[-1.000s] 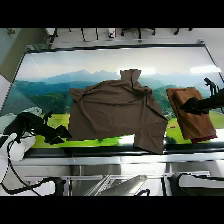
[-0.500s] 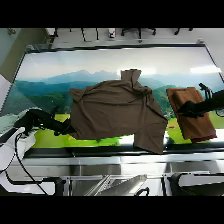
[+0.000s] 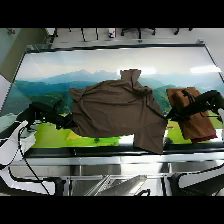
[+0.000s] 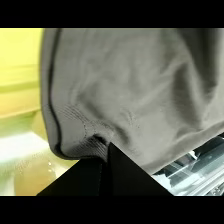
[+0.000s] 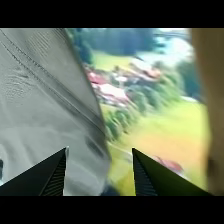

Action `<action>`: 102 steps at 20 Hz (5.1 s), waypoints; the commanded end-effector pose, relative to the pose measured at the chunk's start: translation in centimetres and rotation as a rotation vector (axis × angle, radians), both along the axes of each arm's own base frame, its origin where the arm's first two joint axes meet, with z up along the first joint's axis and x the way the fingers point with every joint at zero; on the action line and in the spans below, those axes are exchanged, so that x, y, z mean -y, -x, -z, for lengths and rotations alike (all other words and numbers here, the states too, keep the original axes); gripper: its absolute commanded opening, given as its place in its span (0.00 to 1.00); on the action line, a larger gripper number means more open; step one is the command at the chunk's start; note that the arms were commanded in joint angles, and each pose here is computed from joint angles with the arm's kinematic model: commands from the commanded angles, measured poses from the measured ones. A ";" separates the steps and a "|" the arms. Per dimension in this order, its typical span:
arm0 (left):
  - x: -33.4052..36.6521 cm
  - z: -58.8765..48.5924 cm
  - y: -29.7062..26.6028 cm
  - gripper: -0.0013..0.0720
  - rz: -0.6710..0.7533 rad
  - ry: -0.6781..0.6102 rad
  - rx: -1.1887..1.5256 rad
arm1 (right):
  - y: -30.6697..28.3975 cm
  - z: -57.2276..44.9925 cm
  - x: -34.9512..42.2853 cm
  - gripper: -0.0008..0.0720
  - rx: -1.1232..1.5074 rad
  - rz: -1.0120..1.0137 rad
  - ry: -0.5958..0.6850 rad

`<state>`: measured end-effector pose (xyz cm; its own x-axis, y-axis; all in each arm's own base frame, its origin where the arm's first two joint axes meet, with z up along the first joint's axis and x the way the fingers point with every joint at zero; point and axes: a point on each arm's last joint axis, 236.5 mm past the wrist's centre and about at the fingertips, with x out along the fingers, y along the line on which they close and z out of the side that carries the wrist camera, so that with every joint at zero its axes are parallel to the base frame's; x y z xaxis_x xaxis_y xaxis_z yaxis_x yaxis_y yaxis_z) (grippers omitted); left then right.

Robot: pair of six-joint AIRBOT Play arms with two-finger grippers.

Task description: Fold the shirts.

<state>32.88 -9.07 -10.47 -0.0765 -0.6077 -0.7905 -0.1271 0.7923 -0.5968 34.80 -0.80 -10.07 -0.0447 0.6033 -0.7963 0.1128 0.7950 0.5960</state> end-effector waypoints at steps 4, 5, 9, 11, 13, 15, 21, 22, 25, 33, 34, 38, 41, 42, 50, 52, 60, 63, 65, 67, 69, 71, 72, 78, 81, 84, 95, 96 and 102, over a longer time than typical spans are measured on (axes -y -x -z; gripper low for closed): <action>0.7 -1.2 0.4 0.04 0.020 0.036 -0.012 | -1.6 0.5 -5.7 0.19 0.036 -0.057 -0.117; 1.0 -2.1 0.1 0.04 0.017 0.051 0.013 | -2.9 -1.2 -7.2 0.06 0.091 -0.027 -0.194; 4.2 -16.1 -1.6 0.04 0.073 0.213 0.343 | -6.1 -16.1 -10.5 0.04 0.441 -0.036 -0.398; 4.6 -30.1 -1.5 0.04 0.083 0.184 0.755 | -5.4 -29.8 -11.2 0.04 0.781 -0.075 -0.423; 3.8 -47.0 2.4 0.04 -0.005 0.075 1.303 | -1.2 -45.4 -11.7 0.04 1.273 -0.120 -0.277; 1.9 -62.4 12.2 0.04 -0.198 -0.066 1.852 | 5.8 -58.0 -12.5 0.04 1.729 -0.101 -0.050; -0.5 -74.3 32.6 0.04 -0.511 -0.431 2.420 | 22.4 -71.2 -12.8 0.04 2.312 0.092 0.382; -0.9 -73.8 31.3 0.04 -0.486 -0.416 2.359 | 22.7 -71.3 -12.8 0.04 2.318 0.096 0.383; -0.7 -70.2 23.4 0.04 -0.311 -0.316 2.093 | 19.0 -69.8 -12.1 0.04 2.215 0.085 0.334; 5.0 -40.8 -4.7 0.04 0.059 -0.168 1.135 | -1.9 -45.5 -11.0 0.04 1.374 -0.033 -0.042; 4.6 -34.6 -7.1 0.04 0.072 -0.186 0.997 | -4.5 -40.1 -10.5 0.04 1.266 -0.001 -0.031; -0.9 -13.4 -12.7 0.04 -0.043 -0.255 0.590 | -12.7 -18.1 -7.0 0.04 0.923 0.191 0.097; -4.6 -5.0 -16.0 0.04 -0.162 -0.243 0.445 | -17.4 -7.7 -5.2 0.04 0.740 0.304 0.091; -5.2 -3.8 -17.3 0.04 -0.188 -0.223 0.423 | -19.2 -5.8 -5.3 0.04 0.710 0.315 0.063; -4.9 -9.7 -26.7 0.04 -0.254 -0.136 0.551 | -30.4 -13.4 -3.9 0.04 0.886 0.344 -0.033; -4.2 -10.3 -27.0 0.04 -0.232 -0.129 0.552 | -29.7 -13.7 -3.6 0.04 0.876 0.290 -0.022; -5.2 -7.1 -24.7 0.04 -0.123 -0.378 0.451 | -24.8 -7.5 -2.1 0.04 0.644 0.085 0.219; -5.1 -5.7 -23.3 0.04 -0.104 -0.375 0.392 | -23.0 -5.5 -1.2 0.04 0.550 0.047 0.333; -5.1 -4.1 -22.3 0.04 -0.097 -0.376 0.349 | -21.6 -4.1 0.1 0.04 0.495 0.021 0.461; -5.1 -2.8 -21.9 0.04 -0.102 -0.378 0.333 | -20.7 -3.2 0.0 0.04 0.462 0.009 0.494; -4.7 -2.0 -21.7 0.04 -0.099 -0.380 0.331 | -20.0 -2.1 -0.4 0.04 0.419 0.038 0.488; -4.7 -1.8 -21.8 0.04 -0.098 -0.381 0.335 | -19.4 -1.1 -0.1 0.04 0.375 0.081 0.498; -4.7 -1.8 -21.8 0.04 -0.098 -0.382 0.337 | -19.3 -0.9 0.1 0.04 0.361 0.104 0.507; -5.0 -1.4 -21.2 0.04 -0.059 -0.425 0.322 | -19.8 -1.0 -1.2 0.04 0.377 0.109 0.503; -4.3 -2.0 -21.6 0.04 -0.053 -0.422 0.343 | -19.9 -1.0 -1.3 0.04 0.381 0.110 0.503; -3.5 -3.3 -22.5 0.32 -0.048 -0.417 0.380 | -19.7 -1.0 -1.3 0.05 0.376 0.108 0.502; -7.2 -9.4 -14.0 0.93 -0.025 -0.399 0.108 | -15.5 -15.9 2.2 0.57 0.417 0.138 0.496; -7.3 -8.6 -11.8 0.93 -0.024 -0.393 0.055 | -13.5 -16.2 2.9 0.57 0.376 0.138 0.495; -4.3 -2.5 -0.1 0.93 0.020 -0.275 -0.090 | -1.2 -12.3 4.8 0.57 0.162 0.284 0.347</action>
<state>38.04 -3.16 -5.70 -0.1146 -0.3027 -0.9462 -0.1368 0.9482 -0.2867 41.24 -5.65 3.53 0.2499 0.1789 -0.9516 0.1904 0.9545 0.2294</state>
